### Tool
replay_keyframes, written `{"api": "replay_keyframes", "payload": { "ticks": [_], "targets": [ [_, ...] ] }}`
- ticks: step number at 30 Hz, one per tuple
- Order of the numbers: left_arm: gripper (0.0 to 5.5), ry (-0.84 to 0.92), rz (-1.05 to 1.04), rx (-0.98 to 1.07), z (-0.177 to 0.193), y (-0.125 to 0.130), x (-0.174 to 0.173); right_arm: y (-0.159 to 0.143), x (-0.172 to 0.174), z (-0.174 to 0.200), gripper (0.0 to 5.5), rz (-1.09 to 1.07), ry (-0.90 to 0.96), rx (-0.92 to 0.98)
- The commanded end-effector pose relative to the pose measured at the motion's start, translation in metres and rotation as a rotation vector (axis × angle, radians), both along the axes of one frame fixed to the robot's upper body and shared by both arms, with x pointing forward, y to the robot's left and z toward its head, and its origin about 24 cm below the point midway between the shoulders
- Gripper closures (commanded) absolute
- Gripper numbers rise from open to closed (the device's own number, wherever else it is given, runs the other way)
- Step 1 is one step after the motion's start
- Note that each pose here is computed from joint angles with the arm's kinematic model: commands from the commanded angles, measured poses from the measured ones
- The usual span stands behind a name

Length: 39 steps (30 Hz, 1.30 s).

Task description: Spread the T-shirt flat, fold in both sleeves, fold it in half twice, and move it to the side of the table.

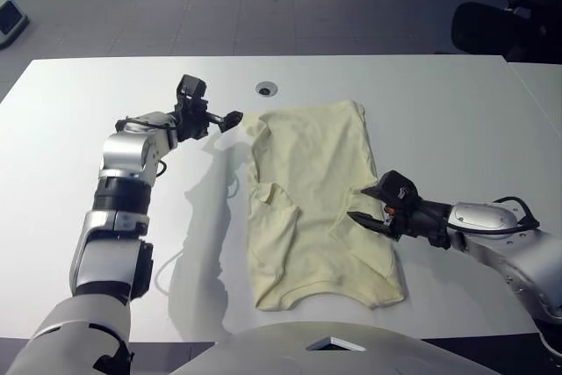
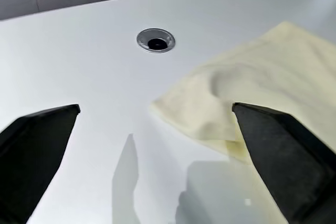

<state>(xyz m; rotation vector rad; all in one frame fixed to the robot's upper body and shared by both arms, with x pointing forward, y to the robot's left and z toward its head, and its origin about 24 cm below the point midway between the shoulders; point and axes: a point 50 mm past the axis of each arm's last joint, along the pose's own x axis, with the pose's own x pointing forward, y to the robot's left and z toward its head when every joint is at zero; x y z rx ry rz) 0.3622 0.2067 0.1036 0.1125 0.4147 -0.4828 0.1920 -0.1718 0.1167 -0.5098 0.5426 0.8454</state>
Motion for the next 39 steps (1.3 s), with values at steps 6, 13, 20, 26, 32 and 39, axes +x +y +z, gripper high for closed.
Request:
{"api": "replay_keyframes", "payload": {
  "ticks": [6, 13, 20, 26, 32, 39],
  "targets": [
    [0.10, -0.016, -0.009, 0.126, -0.018, -0.002, 0.021, 0.003, 0.008, -0.002, 1.27, 0.144, -0.190, -0.100],
    [0.10, -0.030, 0.000, 0.115, -0.021, -0.011, 0.025, -0.001, 0.013, -0.006, 0.16, 0.167, -0.200, -0.125],
    [0.10, -0.009, -0.042, 0.111, -0.035, -0.027, 0.022, -0.002, 0.012, -0.011, 0.12, 0.201, -0.184, -0.154],
    [0.10, 0.051, -0.061, 0.337, -0.062, -0.022, 0.011, -0.002, 0.011, -0.009, 0.12, 0.234, -0.190, -0.172],
    [0.10, 0.071, -0.109, 0.489, -0.070, -0.013, 0.006, -0.006, -0.006, -0.009, 0.12, 0.368, -0.123, -0.251],
    [0.10, -0.080, -0.264, 0.745, -0.044, -0.013, 0.018, -0.015, -0.015, -0.011, 0.12, 0.458, -0.078, -0.322]
  ]
}}
